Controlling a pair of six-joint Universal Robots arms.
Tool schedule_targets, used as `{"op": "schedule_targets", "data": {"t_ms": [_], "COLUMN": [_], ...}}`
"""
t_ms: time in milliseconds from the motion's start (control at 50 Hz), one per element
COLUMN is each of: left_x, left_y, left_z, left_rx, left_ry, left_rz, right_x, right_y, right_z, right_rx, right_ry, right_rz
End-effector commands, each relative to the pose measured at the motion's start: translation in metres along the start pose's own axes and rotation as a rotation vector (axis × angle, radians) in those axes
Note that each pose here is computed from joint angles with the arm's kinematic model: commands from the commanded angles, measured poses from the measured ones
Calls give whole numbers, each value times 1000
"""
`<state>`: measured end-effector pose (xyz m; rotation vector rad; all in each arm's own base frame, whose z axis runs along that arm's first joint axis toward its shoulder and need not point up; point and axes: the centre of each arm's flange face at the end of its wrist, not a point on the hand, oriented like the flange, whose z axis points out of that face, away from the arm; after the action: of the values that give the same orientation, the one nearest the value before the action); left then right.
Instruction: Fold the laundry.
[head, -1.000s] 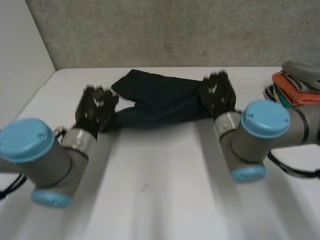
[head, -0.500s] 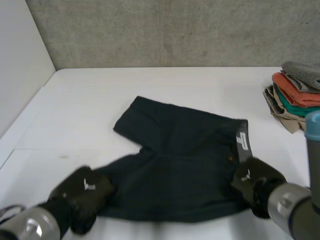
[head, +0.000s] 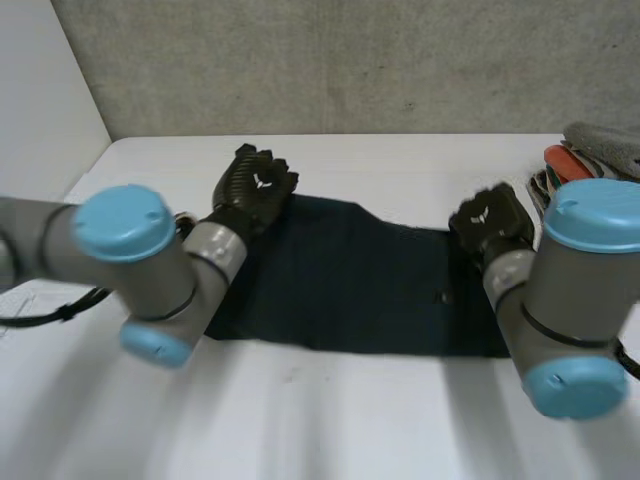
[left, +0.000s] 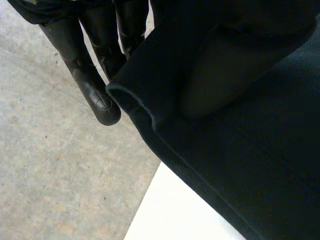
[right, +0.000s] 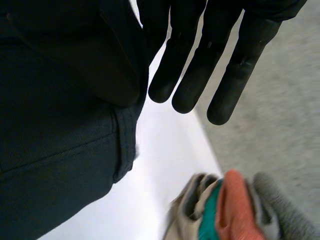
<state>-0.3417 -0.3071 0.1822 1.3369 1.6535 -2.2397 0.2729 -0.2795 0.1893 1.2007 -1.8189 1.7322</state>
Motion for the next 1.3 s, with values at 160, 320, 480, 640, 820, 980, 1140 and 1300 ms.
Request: {"op": "schedule_targets", "data": {"t_ms": [160, 320, 480, 640, 820, 980, 1140, 1300], "left_x": [10, 26, 9, 4, 10, 3, -7, -13], "left_y": [53, 51, 17, 5, 10, 2, -9, -12], "left_z": [85, 78, 46, 16, 6, -2, -17, -25], "left_rx": [76, 65, 55, 22, -9, -5, -5, -7], "left_ry": [-104, -75, -50, -23, -1, -8, -14, -23], "left_rz": [14, -13, -110, -207, -230, -232, -233, -278], "right_x": [-32, -17, 46, 19, 4, 36, 62, 11], "right_y": [7, 5, 7, 53, 85, 96, 103, -3], "right_z": [94, 92, 30, -1, 29, 27, 27, 21], "right_rx": [139, 150, 0, -263, -198, -230, -260, 216], "right_ry": [157, 201, 110, -195, -126, 94, 140, 85], "right_rz": [-16, 75, 368, 512, 512, 298, -49, -146]}}
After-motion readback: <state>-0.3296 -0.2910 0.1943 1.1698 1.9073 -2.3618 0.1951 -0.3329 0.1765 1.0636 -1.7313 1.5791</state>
